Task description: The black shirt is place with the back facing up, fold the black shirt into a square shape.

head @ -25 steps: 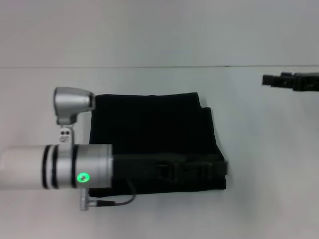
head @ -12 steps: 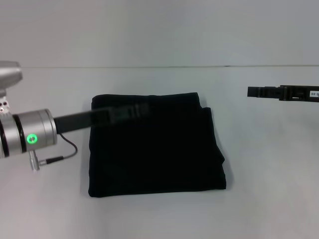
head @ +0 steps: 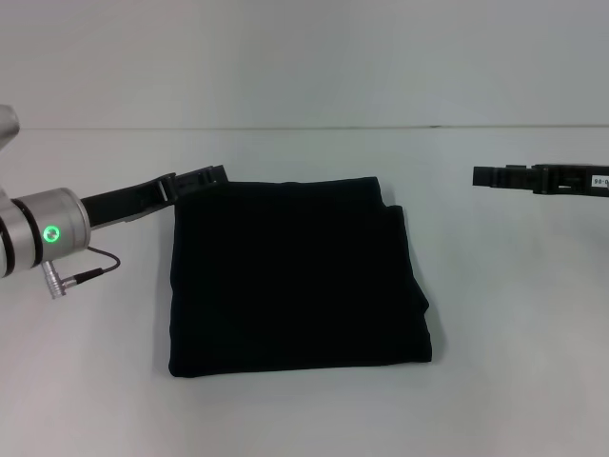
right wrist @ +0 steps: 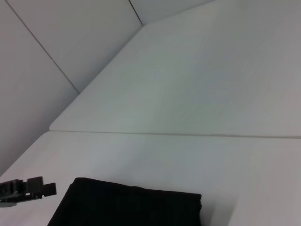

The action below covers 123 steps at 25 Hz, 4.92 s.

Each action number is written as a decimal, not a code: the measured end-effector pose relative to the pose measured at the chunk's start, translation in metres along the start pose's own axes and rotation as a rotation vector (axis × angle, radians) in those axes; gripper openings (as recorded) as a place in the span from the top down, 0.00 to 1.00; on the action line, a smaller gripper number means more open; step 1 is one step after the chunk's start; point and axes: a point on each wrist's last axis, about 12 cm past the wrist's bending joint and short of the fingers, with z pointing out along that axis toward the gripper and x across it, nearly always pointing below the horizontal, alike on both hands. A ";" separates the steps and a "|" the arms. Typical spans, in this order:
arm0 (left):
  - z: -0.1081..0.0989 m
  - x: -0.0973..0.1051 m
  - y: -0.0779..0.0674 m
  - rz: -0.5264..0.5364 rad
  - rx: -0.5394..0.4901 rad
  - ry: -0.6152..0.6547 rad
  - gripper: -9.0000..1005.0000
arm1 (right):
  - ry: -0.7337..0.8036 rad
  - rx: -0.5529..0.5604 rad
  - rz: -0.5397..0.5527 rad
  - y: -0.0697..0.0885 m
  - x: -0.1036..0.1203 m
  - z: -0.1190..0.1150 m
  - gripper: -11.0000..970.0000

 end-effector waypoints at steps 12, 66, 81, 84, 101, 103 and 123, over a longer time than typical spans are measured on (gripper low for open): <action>0.014 0.001 0.010 -0.037 -0.146 -0.015 0.06 | -0.015 0.010 -0.059 0.000 -0.009 0.001 0.17; 0.031 -0.017 -0.007 0.150 -0.180 0.032 0.82 | -0.018 0.003 -0.099 0.006 -0.017 0.008 0.18; -0.032 -0.035 -0.023 0.330 0.111 0.052 0.43 | 0.021 -0.145 -0.337 0.021 -0.011 0.003 0.18; -0.034 -0.025 -0.044 0.487 0.291 0.141 0.28 | 0.051 -0.185 -0.394 0.027 -0.008 0.007 0.18; -0.006 -0.021 -0.054 0.824 0.208 0.360 0.06 | 0.195 -0.181 -0.538 0.050 -0.015 0.045 0.18; -0.007 -0.022 -0.054 0.833 0.206 0.358 0.06 | 0.203 -0.182 -0.549 0.052 -0.014 0.048 0.18; -0.009 -0.022 -0.051 0.833 0.191 0.348 0.07 | 0.251 -0.133 -0.623 0.067 -0.011 0.078 0.18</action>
